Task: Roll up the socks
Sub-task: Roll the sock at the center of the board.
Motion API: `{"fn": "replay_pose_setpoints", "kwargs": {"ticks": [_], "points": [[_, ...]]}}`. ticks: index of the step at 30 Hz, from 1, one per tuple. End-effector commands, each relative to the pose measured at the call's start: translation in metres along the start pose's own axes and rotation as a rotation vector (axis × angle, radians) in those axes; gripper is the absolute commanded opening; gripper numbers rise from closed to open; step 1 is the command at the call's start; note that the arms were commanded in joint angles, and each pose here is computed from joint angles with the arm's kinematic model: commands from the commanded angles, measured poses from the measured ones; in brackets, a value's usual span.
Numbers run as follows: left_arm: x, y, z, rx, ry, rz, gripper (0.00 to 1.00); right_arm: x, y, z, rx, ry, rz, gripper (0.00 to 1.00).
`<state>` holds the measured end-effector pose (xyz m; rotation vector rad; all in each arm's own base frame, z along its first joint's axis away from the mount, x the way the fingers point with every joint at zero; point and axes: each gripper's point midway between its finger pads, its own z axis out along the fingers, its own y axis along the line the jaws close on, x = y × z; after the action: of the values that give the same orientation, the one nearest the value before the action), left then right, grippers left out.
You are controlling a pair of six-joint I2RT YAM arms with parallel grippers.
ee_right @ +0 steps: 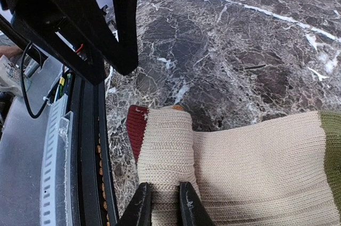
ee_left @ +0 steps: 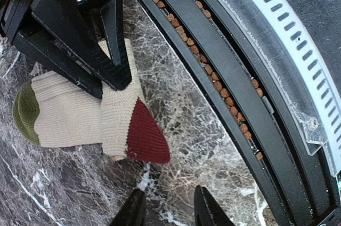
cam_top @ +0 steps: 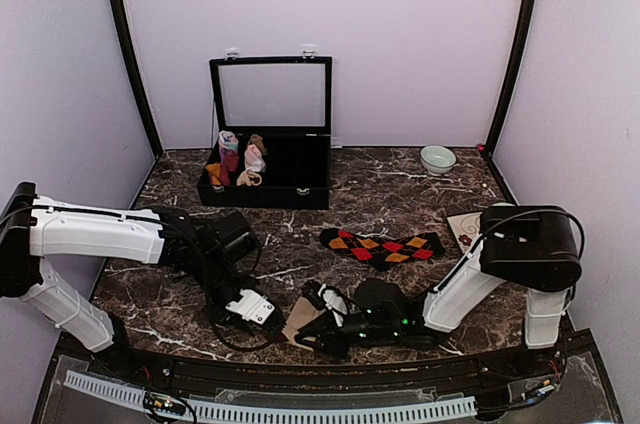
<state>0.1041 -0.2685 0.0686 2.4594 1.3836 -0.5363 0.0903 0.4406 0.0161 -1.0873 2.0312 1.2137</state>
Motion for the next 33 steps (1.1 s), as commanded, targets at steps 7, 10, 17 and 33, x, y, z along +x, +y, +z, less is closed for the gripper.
{"fn": "replay_pose_setpoints", "kwargs": {"ticks": [7, 10, 17, 33], "points": [[0.002, 0.027, 0.032, -0.054, 0.111, 0.076, 0.36, 0.159, -0.073, -0.045, 0.251, 0.496, 0.338, 0.15], [-0.005, 0.039, 0.032, -0.068, 0.109, 0.033, 0.38, 0.164, -0.075, -0.047, 0.247, 0.506, 0.376, 0.15], [-0.024, 0.041, 0.021, -0.107, 0.117, 0.017, 0.40, 0.164, -0.075, -0.050, 0.241, 0.495, 0.392, 0.14], [-0.028, 0.028, 0.008, -0.170, 0.145, 0.005, 0.42, 0.163, -0.090, -0.057, 0.298, 0.506, 0.481, 0.13]]}}
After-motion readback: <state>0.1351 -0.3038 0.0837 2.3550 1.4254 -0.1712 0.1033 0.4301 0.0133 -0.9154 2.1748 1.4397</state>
